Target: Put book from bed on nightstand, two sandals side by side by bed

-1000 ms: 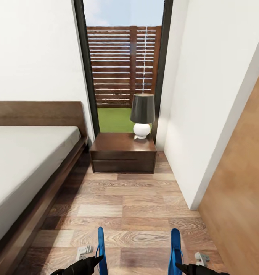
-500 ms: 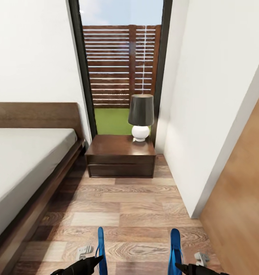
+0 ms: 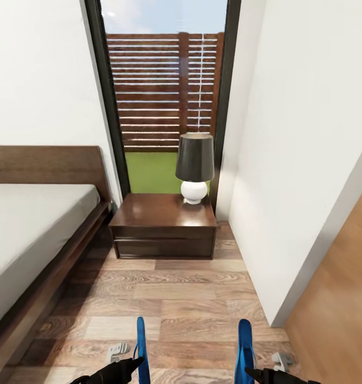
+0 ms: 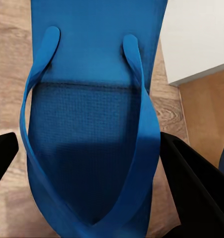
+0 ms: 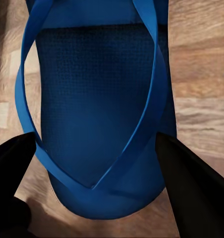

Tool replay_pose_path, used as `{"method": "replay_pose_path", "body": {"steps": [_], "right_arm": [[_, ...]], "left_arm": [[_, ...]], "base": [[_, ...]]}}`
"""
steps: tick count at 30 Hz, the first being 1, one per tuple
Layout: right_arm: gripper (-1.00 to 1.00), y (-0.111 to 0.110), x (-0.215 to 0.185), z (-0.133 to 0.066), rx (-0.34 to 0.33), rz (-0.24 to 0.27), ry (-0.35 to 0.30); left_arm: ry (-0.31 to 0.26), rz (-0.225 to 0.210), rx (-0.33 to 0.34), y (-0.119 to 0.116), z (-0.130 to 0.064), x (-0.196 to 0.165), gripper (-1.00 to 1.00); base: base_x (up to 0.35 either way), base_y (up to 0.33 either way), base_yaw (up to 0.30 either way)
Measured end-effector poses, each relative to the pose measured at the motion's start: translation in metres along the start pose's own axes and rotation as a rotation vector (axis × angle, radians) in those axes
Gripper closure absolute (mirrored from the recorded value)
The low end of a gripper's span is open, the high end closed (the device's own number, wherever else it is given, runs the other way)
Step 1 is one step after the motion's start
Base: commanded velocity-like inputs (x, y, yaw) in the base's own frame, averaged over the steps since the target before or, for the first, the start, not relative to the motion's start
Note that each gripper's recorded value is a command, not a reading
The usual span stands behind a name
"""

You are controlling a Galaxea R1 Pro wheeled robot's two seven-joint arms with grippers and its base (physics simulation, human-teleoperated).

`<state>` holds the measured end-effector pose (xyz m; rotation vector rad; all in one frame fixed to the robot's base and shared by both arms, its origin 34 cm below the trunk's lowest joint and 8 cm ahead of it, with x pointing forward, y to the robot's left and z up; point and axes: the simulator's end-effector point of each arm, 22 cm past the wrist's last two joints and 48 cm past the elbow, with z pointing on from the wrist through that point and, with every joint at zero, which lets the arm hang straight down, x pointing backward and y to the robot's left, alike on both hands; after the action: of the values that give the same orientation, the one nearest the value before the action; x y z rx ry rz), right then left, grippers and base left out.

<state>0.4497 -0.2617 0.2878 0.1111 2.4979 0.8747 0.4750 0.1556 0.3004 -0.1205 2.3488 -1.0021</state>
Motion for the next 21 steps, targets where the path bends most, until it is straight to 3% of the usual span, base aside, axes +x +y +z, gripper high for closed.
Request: {"method": "replay_pose_path", "body": {"steps": [21], "right_arm": [[1.00, 0.0006, 0.0002, 0.0000, -0.003, 0.000, 0.000]], "left_arm": [[0.000, 0.000, 0.000, 0.0000, 0.0000, 0.0000, 1.00]], "base": [[0.310, -0.054, 0.000]]}}
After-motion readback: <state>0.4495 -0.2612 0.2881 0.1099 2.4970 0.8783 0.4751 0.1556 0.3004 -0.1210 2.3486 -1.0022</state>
